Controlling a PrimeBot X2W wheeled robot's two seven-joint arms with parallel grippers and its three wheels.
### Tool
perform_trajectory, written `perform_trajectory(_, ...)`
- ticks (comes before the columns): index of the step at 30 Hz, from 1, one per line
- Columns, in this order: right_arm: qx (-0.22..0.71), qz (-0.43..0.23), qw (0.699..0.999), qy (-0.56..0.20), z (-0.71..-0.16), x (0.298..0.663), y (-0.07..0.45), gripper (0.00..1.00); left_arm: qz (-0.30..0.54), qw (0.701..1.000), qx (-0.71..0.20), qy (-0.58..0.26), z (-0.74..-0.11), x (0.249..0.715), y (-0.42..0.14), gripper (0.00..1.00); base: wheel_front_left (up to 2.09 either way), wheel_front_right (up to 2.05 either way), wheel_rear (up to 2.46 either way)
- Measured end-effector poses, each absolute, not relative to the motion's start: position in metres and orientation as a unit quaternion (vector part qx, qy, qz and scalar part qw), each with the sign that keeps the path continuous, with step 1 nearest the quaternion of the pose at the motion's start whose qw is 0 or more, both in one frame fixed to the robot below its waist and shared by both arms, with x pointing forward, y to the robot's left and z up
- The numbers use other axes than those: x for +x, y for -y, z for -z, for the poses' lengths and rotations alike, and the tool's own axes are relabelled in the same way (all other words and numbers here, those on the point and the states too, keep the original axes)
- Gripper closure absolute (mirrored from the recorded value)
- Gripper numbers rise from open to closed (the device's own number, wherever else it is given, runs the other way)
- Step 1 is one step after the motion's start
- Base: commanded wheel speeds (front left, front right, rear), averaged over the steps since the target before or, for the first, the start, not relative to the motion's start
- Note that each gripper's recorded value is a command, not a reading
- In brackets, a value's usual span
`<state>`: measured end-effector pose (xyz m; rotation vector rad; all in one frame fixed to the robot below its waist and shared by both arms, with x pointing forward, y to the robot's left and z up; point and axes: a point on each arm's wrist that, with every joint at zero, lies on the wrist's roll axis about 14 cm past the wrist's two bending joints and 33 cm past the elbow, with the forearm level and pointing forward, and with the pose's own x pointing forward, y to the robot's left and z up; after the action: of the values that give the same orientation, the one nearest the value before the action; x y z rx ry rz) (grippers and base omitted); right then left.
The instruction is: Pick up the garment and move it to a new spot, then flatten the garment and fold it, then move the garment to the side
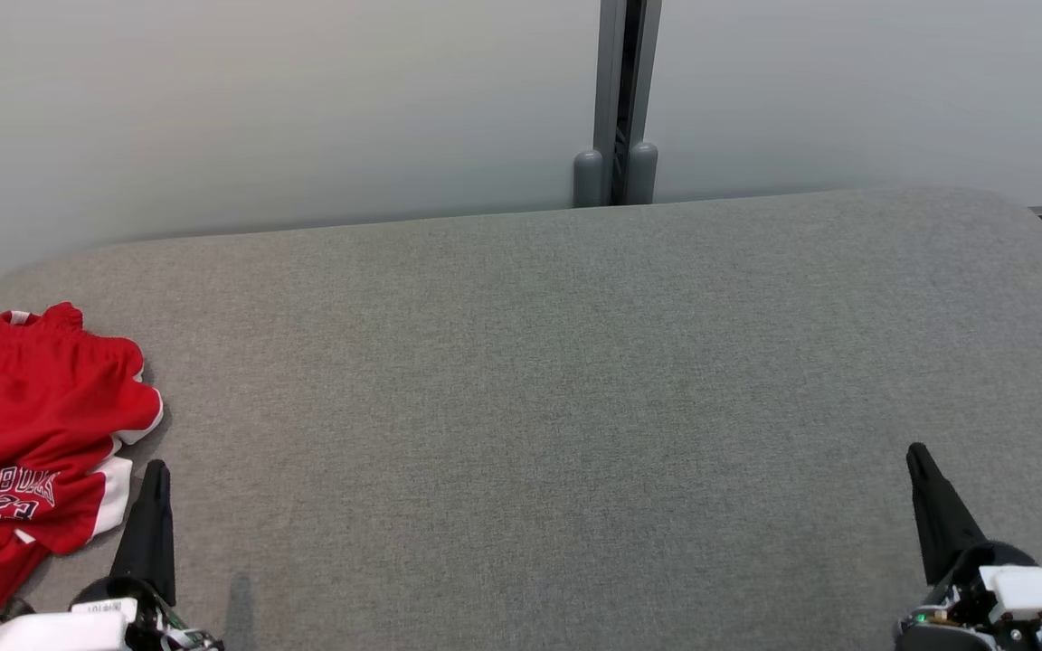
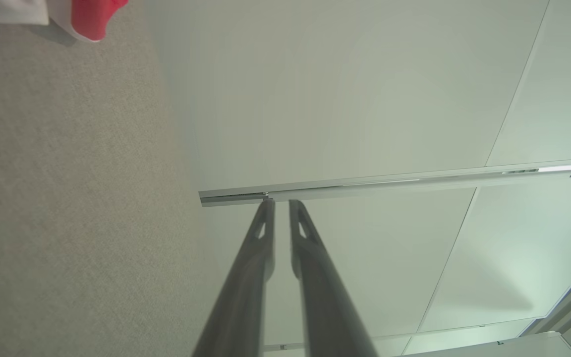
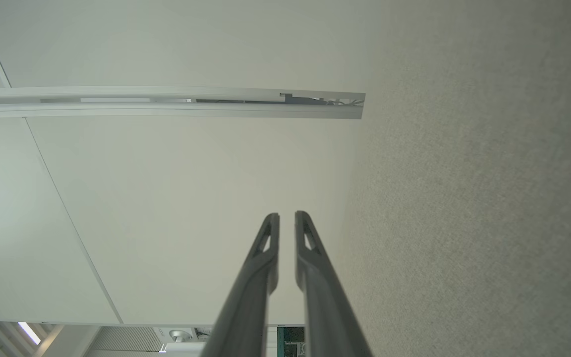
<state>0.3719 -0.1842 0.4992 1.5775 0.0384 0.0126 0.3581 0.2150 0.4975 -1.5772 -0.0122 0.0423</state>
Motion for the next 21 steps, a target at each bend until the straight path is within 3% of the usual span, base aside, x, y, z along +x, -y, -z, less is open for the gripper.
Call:
perform_trajectory(6,0.715,0.02,0.698,-0.038,-0.478,0.362,0.181,0.0,-0.044,0.697,-0.716,-0.017,-0.476,0.349,-0.21,0.0,0.0,0.0,0.0)
perform_trajectory(13,0.699,0.019,0.714,-0.028,-0.483,0.366,0.182,0.0,-0.041,0.706,-0.707,-0.008,-0.482,0.355,-0.207,0.0,0.0,0.0,0.0)
perform_trajectory(21,0.624,-0.011,0.781,-0.003,-0.51,0.378,0.184,0.0,-0.022,0.769,-0.638,0.012,-0.503,0.368,-0.207,0.0,0.0,0.0,0.0)
